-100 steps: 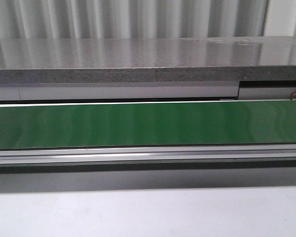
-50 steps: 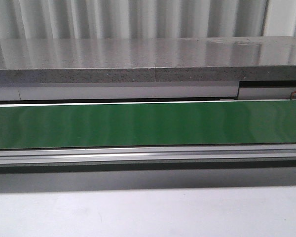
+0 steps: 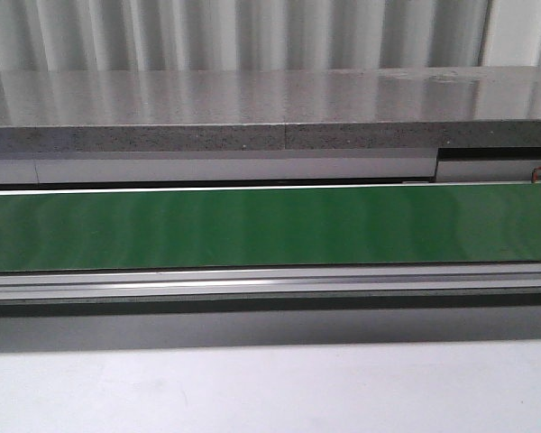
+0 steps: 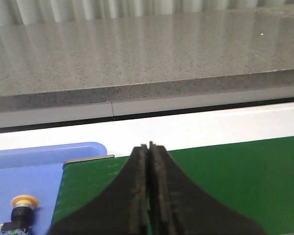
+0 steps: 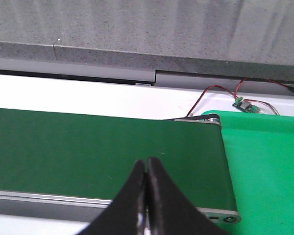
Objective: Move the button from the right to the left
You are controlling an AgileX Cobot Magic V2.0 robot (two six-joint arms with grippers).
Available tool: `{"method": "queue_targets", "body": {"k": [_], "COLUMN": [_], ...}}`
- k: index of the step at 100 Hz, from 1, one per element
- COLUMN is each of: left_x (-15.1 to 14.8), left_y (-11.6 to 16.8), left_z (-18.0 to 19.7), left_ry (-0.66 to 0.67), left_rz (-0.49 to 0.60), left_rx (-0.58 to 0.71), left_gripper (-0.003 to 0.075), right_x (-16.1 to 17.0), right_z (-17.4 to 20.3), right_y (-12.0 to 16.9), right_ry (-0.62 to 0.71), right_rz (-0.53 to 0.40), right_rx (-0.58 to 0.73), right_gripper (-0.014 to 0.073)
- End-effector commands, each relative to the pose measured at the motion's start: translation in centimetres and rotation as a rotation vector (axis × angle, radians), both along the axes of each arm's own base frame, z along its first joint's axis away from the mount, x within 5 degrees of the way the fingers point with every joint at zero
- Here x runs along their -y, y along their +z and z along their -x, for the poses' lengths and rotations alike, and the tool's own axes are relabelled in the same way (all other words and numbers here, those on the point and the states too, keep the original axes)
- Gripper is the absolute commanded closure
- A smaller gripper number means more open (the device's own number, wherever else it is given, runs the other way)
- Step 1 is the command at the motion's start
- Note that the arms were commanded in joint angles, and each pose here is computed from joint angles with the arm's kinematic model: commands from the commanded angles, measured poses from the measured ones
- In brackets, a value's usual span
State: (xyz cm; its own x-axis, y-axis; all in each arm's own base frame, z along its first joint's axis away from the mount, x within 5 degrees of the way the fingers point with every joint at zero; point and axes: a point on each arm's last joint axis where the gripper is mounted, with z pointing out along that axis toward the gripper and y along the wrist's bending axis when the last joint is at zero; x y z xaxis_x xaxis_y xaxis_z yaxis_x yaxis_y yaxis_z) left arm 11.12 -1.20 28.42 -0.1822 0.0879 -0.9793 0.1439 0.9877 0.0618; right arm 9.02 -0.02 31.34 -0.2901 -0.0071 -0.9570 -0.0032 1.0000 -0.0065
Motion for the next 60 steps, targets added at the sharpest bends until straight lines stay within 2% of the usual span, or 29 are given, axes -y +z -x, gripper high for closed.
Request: {"method": "queue_targets", "body": {"k": [1, 13, 35, 60], "left_x": [-0.5, -0.9, -0.9, -0.9], "left_y": [1.1, 0.4, -1.5, -4.8], "left_z": [-0.2, -0.3, 0.3, 2.4], "left_ry": [0.066, 0.109, 0.104, 0.103], "left_rz": [0.028, 0.063, 0.082, 0.097], "left_rx": [0.07, 0.09, 0.218, 0.249], "left_gripper": [0.074, 0.074, 0.074, 0.074], "right_x": [0.1, 0.1, 0.1, 0.1], "right_z": [-0.1, -0.1, -0.1, -0.1], "right_y": [1.4, 1.4, 1.4, 1.4], "right_ry": [-0.013, -0.013, -0.013, -0.013], "right_rz": [0.013, 0.013, 0.013, 0.013], "right_rx": [0.09, 0.09, 0.09, 0.09], "right_gripper": [0.0662, 0.0662, 0.0662, 0.0662]}}
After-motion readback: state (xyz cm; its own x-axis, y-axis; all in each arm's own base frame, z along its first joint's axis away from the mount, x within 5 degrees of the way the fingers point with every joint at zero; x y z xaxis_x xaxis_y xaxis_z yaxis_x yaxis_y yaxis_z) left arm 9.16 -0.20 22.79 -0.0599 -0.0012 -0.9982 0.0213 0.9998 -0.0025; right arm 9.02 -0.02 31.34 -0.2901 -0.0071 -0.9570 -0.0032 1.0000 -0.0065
